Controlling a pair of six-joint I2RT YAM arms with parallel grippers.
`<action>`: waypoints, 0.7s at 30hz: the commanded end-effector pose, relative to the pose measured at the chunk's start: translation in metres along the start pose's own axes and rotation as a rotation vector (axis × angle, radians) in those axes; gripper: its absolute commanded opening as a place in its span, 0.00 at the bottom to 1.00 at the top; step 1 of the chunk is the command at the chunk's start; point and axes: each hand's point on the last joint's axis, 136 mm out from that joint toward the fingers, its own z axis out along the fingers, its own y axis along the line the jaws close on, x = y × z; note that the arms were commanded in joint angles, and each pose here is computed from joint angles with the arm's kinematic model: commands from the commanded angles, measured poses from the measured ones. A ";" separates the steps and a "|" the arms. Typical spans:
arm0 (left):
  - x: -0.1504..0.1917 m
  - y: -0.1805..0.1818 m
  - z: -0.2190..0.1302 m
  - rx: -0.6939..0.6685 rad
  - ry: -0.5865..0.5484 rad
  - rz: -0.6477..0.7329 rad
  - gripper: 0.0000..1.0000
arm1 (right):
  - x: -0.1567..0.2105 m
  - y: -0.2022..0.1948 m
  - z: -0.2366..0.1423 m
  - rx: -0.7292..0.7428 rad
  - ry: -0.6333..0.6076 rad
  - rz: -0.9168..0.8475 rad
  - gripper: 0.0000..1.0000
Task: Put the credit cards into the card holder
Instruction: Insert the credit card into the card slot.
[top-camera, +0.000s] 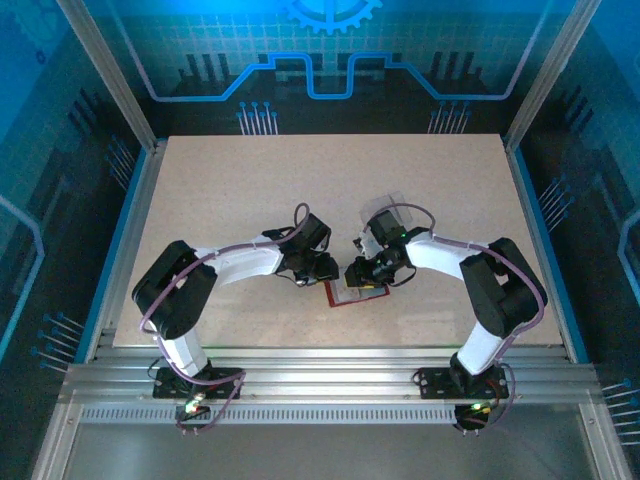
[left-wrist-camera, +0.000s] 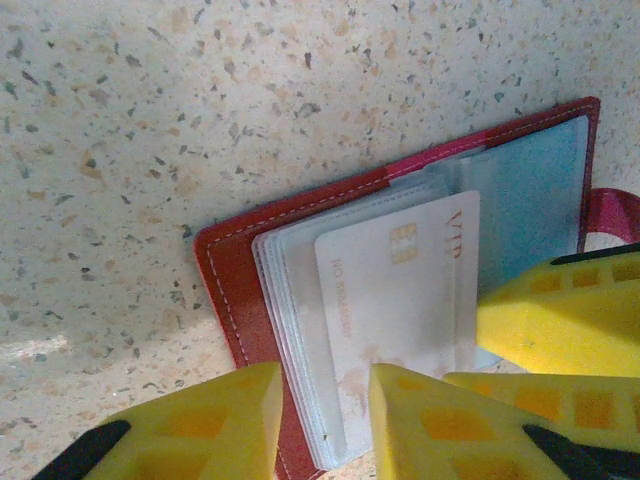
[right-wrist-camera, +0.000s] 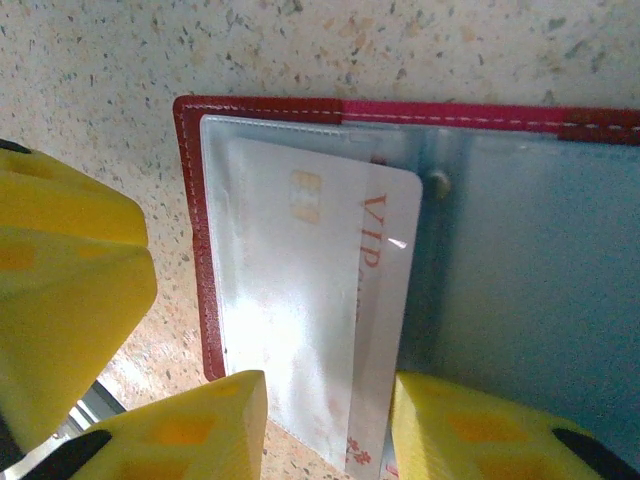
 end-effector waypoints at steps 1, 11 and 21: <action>0.004 0.002 0.003 0.014 0.028 -0.013 0.27 | -0.003 0.005 0.003 0.007 0.012 -0.017 0.37; 0.008 0.007 0.021 0.015 0.059 -0.032 0.15 | -0.002 0.003 0.010 0.043 0.021 -0.025 0.31; 0.009 0.008 0.021 0.022 0.058 -0.038 0.15 | -0.002 0.015 0.018 0.008 0.027 -0.036 0.31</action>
